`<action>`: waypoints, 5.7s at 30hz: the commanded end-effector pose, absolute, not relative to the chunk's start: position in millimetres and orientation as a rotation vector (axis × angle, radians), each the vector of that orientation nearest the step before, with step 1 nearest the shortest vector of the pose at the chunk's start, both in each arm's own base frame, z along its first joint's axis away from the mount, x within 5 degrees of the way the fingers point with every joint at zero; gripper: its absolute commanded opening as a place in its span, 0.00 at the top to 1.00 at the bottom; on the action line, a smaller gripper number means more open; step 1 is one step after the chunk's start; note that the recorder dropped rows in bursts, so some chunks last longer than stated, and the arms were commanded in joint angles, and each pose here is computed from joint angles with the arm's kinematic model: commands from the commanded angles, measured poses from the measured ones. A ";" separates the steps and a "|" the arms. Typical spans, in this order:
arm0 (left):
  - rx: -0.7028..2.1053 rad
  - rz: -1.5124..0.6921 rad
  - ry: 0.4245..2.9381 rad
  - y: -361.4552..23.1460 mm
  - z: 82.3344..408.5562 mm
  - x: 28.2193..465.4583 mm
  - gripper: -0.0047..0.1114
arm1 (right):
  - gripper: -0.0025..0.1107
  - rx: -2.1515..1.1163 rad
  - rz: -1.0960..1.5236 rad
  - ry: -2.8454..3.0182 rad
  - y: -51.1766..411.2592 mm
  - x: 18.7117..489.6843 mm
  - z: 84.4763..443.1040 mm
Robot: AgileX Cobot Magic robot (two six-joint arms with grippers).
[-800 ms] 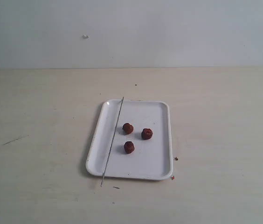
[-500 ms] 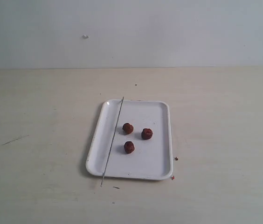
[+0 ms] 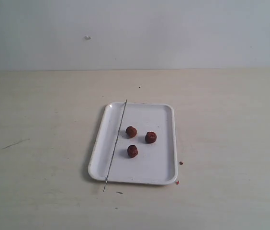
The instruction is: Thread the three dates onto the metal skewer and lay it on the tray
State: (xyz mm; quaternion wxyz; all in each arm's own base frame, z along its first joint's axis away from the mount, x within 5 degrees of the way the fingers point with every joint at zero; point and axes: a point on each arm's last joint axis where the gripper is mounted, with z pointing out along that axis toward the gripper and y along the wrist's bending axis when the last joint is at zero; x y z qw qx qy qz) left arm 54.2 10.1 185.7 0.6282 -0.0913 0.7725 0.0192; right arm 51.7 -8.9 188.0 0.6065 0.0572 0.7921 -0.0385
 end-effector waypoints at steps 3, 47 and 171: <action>-0.316 -0.231 1.416 4.2 216.5 55.6 0.96 | 0.98 0.128 -0.093 1.817 -8.9 51.9 188.6; 0.370 0.009 2.823 -221.4 212.6 271.8 0.96 | 0.98 0.129 -0.091 1.817 -8.8 51.9 188.5; 1.081 0.123 2.775 -172.5 208.0 217.1 0.96 | 0.98 -0.113 -0.371 2.002 -25.3 211.0 330.3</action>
